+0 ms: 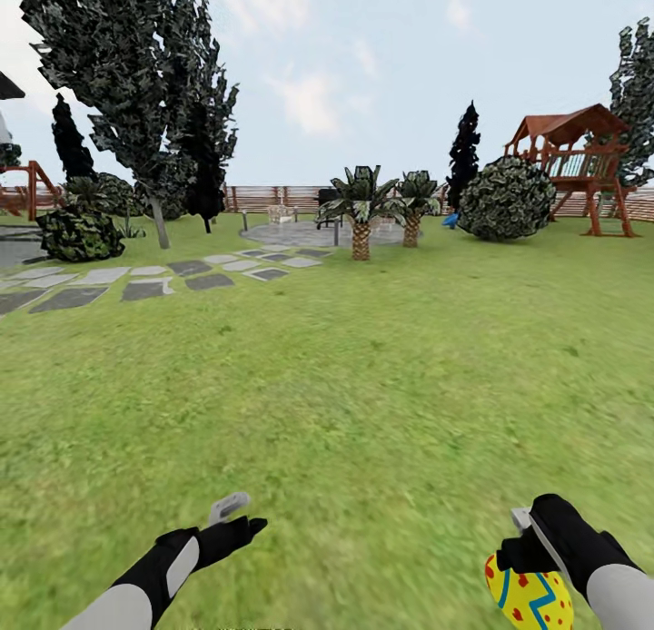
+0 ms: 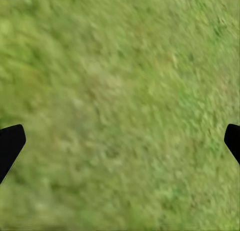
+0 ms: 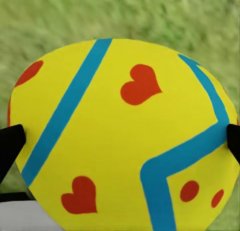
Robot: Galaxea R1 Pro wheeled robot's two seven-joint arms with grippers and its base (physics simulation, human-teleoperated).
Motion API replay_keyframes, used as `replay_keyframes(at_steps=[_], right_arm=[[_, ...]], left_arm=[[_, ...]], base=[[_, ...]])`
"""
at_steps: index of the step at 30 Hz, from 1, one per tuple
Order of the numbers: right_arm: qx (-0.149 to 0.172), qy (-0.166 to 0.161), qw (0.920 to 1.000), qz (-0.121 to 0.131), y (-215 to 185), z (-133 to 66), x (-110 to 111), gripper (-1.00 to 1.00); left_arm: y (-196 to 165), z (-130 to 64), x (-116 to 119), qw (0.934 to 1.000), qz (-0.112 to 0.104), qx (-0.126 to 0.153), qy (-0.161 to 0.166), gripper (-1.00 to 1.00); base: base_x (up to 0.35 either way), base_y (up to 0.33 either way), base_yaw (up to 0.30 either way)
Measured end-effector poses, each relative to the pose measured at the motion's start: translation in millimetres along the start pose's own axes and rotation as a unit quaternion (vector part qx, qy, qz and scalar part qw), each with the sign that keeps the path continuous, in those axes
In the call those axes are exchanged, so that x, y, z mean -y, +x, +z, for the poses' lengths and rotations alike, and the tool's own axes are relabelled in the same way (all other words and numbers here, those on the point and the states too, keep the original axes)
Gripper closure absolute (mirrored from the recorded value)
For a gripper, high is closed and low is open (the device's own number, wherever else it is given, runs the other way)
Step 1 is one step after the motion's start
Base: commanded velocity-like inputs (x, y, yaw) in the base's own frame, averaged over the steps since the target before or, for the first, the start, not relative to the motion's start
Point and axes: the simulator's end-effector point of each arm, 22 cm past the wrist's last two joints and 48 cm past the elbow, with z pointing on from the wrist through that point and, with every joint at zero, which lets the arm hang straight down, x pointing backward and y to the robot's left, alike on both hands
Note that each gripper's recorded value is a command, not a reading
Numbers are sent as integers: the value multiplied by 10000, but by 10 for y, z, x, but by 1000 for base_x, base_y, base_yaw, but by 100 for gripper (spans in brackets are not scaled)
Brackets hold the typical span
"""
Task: Take the three Easter eggs out of the wicker basket on the lawn in the garden, then place them on the lawn next to a single tree (choose any tree) so that all three eggs are next to the same tree and none are left in the basket.
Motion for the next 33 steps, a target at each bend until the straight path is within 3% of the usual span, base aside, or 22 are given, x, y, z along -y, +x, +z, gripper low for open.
replay_keyframes(at_steps=[33], right_arm=[[4, 0, 10000, -9, -4, 2, -19, 100]], left_arm=[[3, 2, 9, 10000, 7, -4, 8, -100]], base=[[0, 0, 286]])
